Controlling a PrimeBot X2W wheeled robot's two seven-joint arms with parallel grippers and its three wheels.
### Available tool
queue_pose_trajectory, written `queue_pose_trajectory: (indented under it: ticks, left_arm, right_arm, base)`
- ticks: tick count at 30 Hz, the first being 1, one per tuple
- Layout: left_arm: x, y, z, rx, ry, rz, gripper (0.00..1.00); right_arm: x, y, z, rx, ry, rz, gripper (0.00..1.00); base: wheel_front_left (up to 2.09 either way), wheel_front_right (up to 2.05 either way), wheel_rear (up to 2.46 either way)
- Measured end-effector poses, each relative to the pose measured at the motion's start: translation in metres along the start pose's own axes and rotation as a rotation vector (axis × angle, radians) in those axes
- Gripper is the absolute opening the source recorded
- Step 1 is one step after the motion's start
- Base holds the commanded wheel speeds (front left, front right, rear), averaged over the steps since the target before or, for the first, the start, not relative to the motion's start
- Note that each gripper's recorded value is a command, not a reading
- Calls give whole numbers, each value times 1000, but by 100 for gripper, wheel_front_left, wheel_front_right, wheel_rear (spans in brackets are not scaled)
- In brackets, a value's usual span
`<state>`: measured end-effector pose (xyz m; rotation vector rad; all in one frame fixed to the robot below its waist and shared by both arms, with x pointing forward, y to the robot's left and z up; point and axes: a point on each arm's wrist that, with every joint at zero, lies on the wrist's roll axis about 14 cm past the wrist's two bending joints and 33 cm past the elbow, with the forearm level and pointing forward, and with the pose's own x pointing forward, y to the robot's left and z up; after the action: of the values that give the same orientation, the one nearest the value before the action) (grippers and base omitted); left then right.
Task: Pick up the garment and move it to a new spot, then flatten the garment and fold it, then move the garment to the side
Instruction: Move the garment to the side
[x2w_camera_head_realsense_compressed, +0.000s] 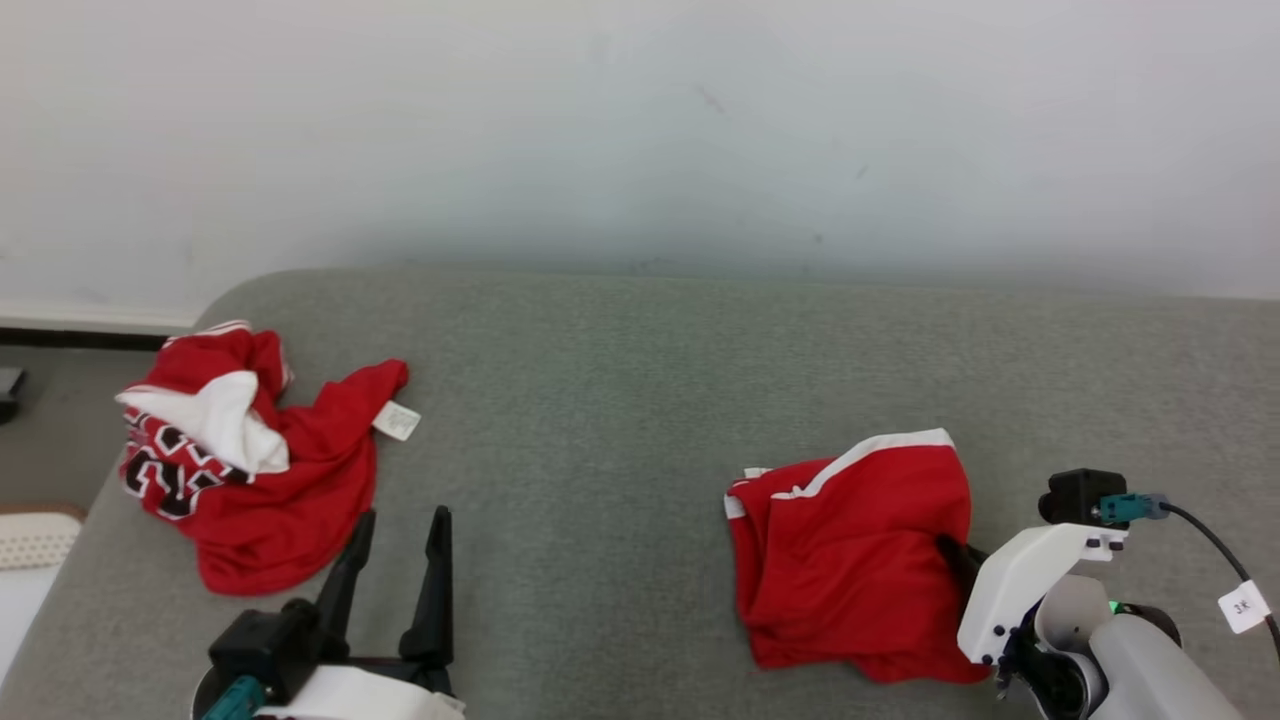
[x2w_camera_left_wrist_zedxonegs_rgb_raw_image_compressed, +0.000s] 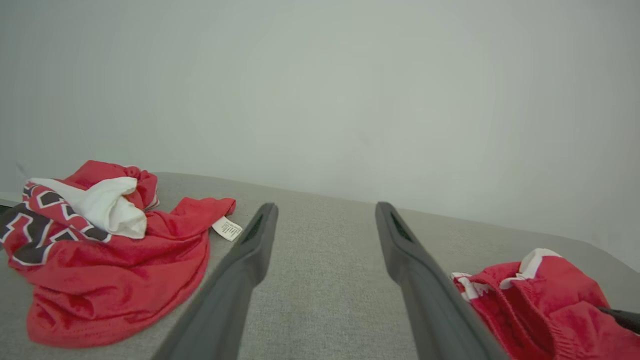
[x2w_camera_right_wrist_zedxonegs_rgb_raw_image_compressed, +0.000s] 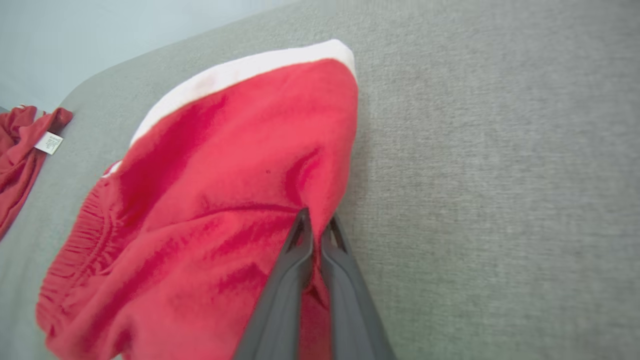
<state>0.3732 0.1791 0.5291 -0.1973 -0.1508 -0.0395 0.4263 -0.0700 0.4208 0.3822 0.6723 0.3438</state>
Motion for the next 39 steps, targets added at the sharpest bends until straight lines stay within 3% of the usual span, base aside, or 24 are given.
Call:
queue_pose_trajectory:
  ticks: [10,27,33,39]
  left_arm:
    - [21,-62,-11,-26,20,-187,100]
    - [37,-200,-44,-69,92,-594,100]
    - [43,-208,-58,-58,114,-625,100]
    - [57,-201,-74,-35,132,-630,100]
  right_arm:
    - [-39,-53,29,29,-135,-117,0]
    - [-112,-140,29,186,-286,-326,0]
    - [-113,-153,35,180,-294,-352,0]
    - [-99,-162,73,102,-301,-352,0]
  base:
    - [0,0,0]
    - [0,0,0]
    - [0,0,0]
    - [0,0,0]
